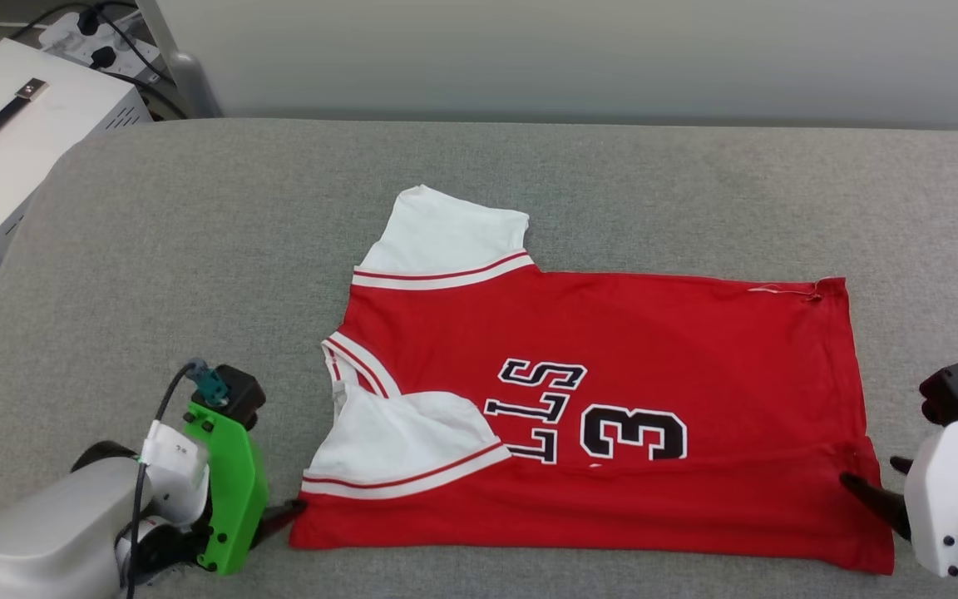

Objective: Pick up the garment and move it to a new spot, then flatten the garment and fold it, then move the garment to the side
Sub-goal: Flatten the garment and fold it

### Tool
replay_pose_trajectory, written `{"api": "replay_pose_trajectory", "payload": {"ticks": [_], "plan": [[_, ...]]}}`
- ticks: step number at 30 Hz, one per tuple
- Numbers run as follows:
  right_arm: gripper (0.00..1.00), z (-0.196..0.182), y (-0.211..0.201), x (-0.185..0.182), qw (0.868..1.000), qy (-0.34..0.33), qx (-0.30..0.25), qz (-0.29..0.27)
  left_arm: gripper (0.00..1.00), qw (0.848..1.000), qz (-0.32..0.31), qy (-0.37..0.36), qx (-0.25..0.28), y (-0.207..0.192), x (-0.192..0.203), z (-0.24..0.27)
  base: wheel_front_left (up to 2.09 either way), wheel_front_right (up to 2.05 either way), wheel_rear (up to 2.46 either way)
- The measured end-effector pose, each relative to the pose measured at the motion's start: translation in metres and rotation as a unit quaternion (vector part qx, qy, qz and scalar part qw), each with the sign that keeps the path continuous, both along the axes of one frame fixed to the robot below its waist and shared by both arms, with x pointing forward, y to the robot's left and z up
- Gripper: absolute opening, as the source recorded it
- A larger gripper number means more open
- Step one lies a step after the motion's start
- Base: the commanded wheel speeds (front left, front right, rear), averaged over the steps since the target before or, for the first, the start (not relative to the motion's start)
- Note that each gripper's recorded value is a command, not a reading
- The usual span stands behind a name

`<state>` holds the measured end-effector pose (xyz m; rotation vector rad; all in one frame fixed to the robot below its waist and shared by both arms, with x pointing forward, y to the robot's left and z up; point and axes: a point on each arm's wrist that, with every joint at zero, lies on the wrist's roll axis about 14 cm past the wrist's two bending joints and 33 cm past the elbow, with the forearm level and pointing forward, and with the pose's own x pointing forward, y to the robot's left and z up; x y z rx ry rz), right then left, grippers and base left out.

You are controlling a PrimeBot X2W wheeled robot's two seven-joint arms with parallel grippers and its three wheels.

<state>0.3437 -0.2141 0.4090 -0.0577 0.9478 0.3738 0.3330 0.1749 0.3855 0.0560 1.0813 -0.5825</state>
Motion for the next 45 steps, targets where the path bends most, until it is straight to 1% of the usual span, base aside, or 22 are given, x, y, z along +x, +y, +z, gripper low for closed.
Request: {"api": "replay_pose_trajectory", "payload": {"ticks": [3, 5, 6, 7, 8, 12, 14, 16, 18, 19, 22, 23, 25, 27, 31, 34, 36, 38, 40, 42, 45], "plan": [[1.00, 0.035, 0.004, 0.025, 0.995, -0.099, 0.011, 0.001, 1.00, 0.998, 0.003, -0.056, 0.018, 0.016, 0.018, 0.019, 0.00, 0.00, 0.00], [1.00, 0.059, 0.006, 0.040, 0.986, -0.166, 0.016, -0.002, 1.00, 0.994, 0.007, -0.112, 0.016, 0.021, 0.041, 0.041, 0.00, 0.00, 0.00], [1.00, 0.071, 0.006, 0.049, 0.979, -0.201, 0.021, -0.009, 1.00, 0.990, 0.010, -0.141, 0.012, 0.021, 0.054, 0.054, 0.00, 0.00, 0.00], [1.00, 0.079, 0.006, 0.054, 0.975, -0.222, 0.025, -0.013, 1.00, 0.987, 0.011, -0.161, 0.009, 0.020, 0.063, 0.063, 0.00, 0.00, 0.00], [1.00, 0.088, 0.007, 0.060, 0.968, -0.250, 0.026, -0.016, 1.00, 0.982, 0.013, -0.187, 0.007, 0.020, 0.075, 0.074, 0.00, 0.00, 0.00], [1.00, 0.123, 0.009, 0.081, 0.933, -0.355, 0.039, -0.044, 1.00, 0.962, 0.018, -0.272, 0.008, 0.019, 0.117, 0.113, 0.00, 0.00, 0.00], [1.00, 0.134, 0.011, 0.086, 0.917, -0.392, 0.042, -0.056, 1.00, 0.952, 0.022, -0.305, 0.001, 0.015, 0.136, 0.130, 0.00, 0.00, 0.00], [1.00, 0.147, 0.010, 0.091, 0.896, -0.434, 0.047, -0.076, 1.00, 0.941, 0.026, -0.338, -0.008, 0.009, 0.157, 0.149, 0.00, 0.00, 0.00], [1.00, 0.153, 0.009, 0.094, 0.881, -0.461, 0.053, -0.091, 1.00, 0.928, 0.031, -0.370, -0.014, 0.004, 0.178, 0.167, 0.00, 0.00, 0.00], [1.00, 0.153, 0.011, 0.095, 0.877, -0.468, 0.057, -0.096, 1.00, 0.920, 0.034, -0.390, -0.020, 0.002, 0.190, 0.179, 0.00, 0.00, 0.00], [1.00, 0.148, 0.017, 0.098, 0.870, -0.477, 0.062, -0.105, 1.00, 0.900, 0.045, -0.433, -0.040, -0.007, 0.221, 0.206, 0.00, 0.00, 0.00], [1.00, 0.145, 0.020, 0.099, 0.871, -0.475, 0.063, -0.107, 1.00, 0.895, 0.045, -0.441, -0.045, -0.011, 0.231, 0.212, 0.00, 0.00, 0.00], [1.00, 0.138, 0.022, 0.100, 0.872, -0.473, 0.060, -0.109, 1.00, 0.893, 0.043, -0.446, -0.047, -0.019, 0.248, 0.215, 0.00, 0.00, 0.00], [1.00, 0.129, 0.021, 0.102, 0.876, -0.465, 0.056, -0.111, 1.00, 0.899, 0.035, -0.434, -0.047, -0.028, 0.262, 0.210, 0.00, 0.00, 0.00], [1.00, 0.112, 0.021, 0.107, 0.884, -0.451, 0.048, -0.114, 1.00, 0.920, 0.014, -0.390, -0.040, -0.053, 0.287, 0.187, 0.00, 0.00, 0.00], [1.00, 0.100, 0.017, 0.111, 0.889, -0.440, 0.041, -0.118, 1.00, 0.945, 0.014, -0.325, -0.037, -0.066, 0.299, 0.158, 0.00, 0.00, 0.00], [1.00, 0.094, 0.015, 0.116, 0.892, -0.435, 0.038, -0.118, 1.00, 0.967, 0.006, -0.253, -0.023, -0.073, 0.299, 0.126, 0.00, 0.00, 0.00], [1.00, 0.087, 0.014, 0.119, 0.895, -0.429, 0.034, -0.118, 1.00, 0.985, -0.008, -0.173, -0.005, -0.079, 0.290, 0.092, 0.00, 0.00, 0.00], [1.00, 0.080, 0.012, 0.120, 0.899, -0.421, 0.028, -0.118, 1.00, 0.993, -0.026, -0.116, 0.019, -0.081, 0.281, 0.065, 0.00, 0.00, 0.00], [1.00, 0.073, 0.011, 0.121, 0.902, -0.414, 0.025, -0.120, 1.00, 0.995, -0.040, -0.079, 0.041, -0.081, 0.277, 0.046, 0.00, 0.00, 0.00], [1.00, 0.063, 0.009, 0.123, 0.907, -0.403, 0.021, -0.123, 1.00, 0.996, -0.050, -0.037, 0.058, -0.081, 0.273, 0.018, 0.00, 0.00, 0.00]]}}
